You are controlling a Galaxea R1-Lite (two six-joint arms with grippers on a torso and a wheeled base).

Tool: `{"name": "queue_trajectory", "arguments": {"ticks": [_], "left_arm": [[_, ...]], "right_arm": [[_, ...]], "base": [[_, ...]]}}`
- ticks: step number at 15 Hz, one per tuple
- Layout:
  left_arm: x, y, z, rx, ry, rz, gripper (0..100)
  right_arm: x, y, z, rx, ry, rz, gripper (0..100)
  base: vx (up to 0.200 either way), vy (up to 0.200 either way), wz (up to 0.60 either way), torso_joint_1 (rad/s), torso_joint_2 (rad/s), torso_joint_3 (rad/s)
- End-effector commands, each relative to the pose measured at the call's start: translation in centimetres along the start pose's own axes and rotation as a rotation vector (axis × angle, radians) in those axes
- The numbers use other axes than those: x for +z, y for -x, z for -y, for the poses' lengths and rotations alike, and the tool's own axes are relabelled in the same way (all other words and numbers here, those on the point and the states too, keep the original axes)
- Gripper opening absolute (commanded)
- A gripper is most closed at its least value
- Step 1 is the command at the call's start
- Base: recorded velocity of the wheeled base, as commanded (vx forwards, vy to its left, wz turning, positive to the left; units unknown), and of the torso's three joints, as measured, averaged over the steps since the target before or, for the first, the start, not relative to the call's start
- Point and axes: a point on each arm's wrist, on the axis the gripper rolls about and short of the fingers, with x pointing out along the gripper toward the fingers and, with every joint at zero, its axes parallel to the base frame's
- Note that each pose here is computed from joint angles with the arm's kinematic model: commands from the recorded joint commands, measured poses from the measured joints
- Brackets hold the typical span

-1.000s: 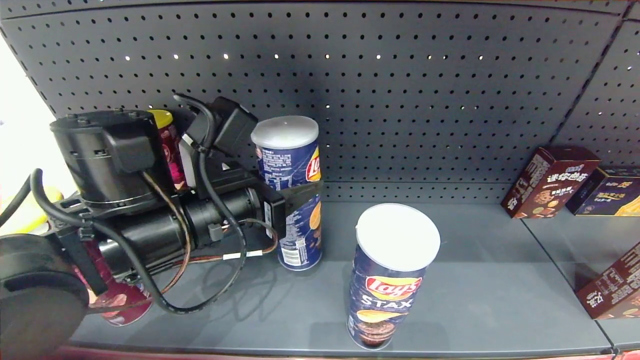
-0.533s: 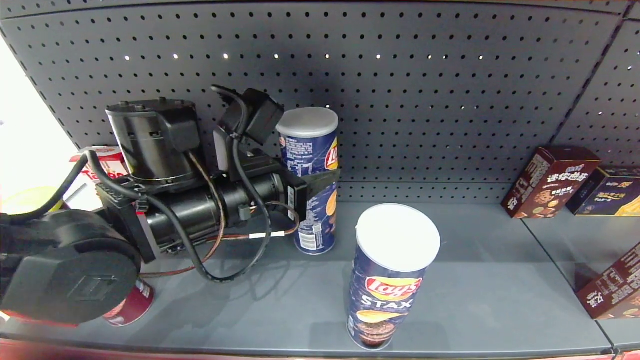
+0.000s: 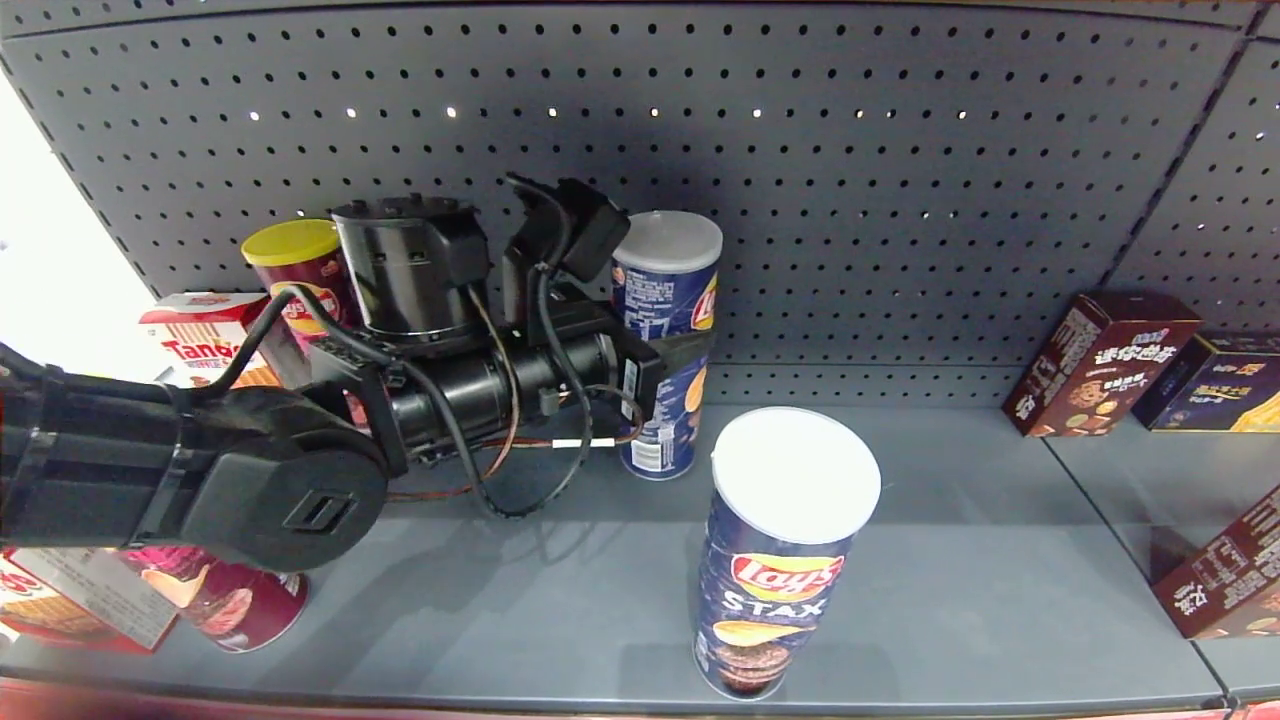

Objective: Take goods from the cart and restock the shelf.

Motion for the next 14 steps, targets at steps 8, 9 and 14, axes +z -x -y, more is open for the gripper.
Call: {"name": "queue_trajectory", "arguments": {"ticks": [8,9,14], "left_arm": [[-1.9,-3.5,-0.6,-0.01,-0.001,0.0,0],[-2.1,-3.5,-0.7,-0.007,0.001,-0.005,0],[-3.2,-3.9,-0.5,-0.013,0.008,-0.026,0]], "right_arm": [[0.0,0.0,0.0,0.0,0.0,-0.001,100],[0.0,0.0,0.0,0.0,0.0,-0.001,100],[0.0,0.0,0.0,0.0,0.0,-0.002,100]], "base": [[0.0,0.0,0.0,0.0,0.0,0.0],[0.0,0.0,0.0,0.0,0.0,0.0],[0.0,0.0,0.0,0.0,0.0,0.0]]}}
